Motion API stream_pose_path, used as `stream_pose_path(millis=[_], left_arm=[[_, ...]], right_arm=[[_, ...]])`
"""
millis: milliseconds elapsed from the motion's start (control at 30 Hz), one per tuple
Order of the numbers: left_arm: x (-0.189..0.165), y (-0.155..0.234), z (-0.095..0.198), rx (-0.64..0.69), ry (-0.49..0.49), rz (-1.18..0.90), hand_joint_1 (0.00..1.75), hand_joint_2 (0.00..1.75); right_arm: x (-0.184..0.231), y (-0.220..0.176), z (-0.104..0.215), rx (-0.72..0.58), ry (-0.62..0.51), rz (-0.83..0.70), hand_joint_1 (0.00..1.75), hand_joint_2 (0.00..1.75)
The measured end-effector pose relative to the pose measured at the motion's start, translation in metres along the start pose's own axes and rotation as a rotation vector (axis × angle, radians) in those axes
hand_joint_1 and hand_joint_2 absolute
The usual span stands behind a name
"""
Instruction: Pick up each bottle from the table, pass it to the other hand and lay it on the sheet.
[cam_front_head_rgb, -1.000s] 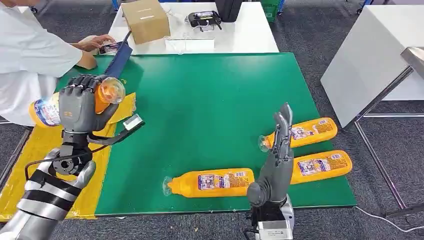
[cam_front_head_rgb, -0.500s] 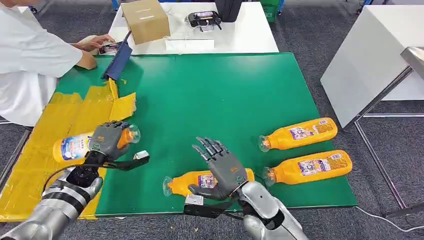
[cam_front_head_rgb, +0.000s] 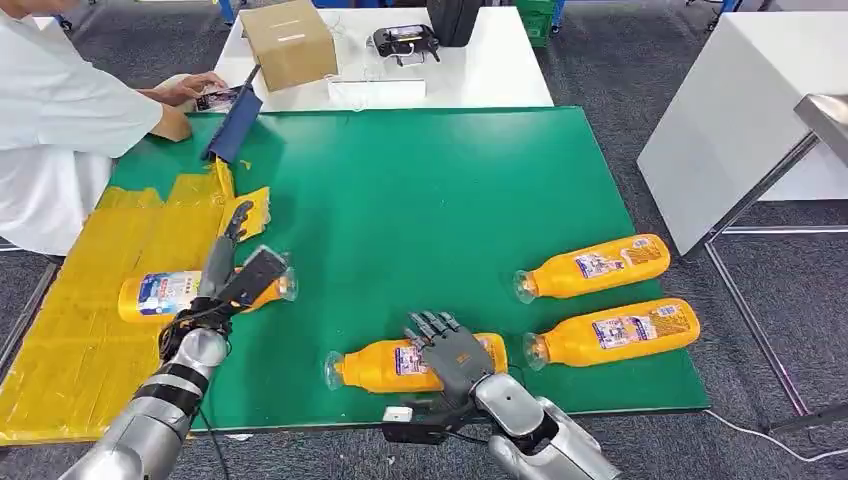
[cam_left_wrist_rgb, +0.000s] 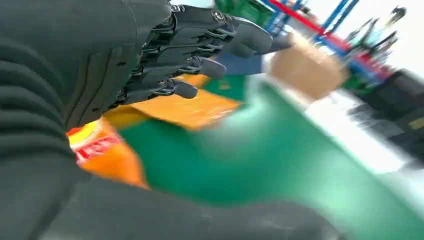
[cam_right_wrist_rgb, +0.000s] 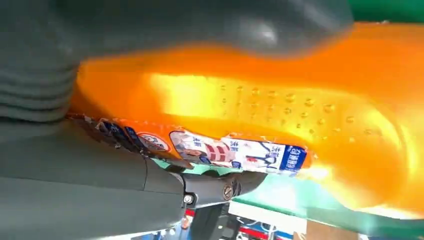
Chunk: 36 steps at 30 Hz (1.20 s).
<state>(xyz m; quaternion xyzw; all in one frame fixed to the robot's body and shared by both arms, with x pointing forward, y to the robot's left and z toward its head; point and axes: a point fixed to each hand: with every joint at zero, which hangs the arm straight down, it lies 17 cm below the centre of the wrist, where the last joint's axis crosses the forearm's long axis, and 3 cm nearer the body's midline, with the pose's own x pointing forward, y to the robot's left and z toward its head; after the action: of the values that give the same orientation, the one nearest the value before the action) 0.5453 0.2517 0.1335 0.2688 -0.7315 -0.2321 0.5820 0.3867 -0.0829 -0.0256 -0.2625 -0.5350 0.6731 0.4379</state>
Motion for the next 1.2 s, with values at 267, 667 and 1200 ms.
stream_pose_path(millis=[267, 667, 1200], left_arm=[[0.101, 0.058, 0.027, 0.133, -0.257, 0.323, 0.0, 1.75], [0.164, 0.057, 0.108, 0.089, -0.425, 0.392, 0.0, 1.75], [0.163, -0.002, 0.135, -0.058, -0.378, 0.466, 0.0, 1.75]], right_arm=[[-0.008, 0.002, -0.003, -0.047, 0.076, -0.041, 1.75, 1.75], [0.002, -0.124, 0.051, -0.622, 0.052, -0.431, 1.75, 1.75], [-0.026, -0.205, 0.102, -0.921, -0.026, -0.802, 1.75, 1.75]])
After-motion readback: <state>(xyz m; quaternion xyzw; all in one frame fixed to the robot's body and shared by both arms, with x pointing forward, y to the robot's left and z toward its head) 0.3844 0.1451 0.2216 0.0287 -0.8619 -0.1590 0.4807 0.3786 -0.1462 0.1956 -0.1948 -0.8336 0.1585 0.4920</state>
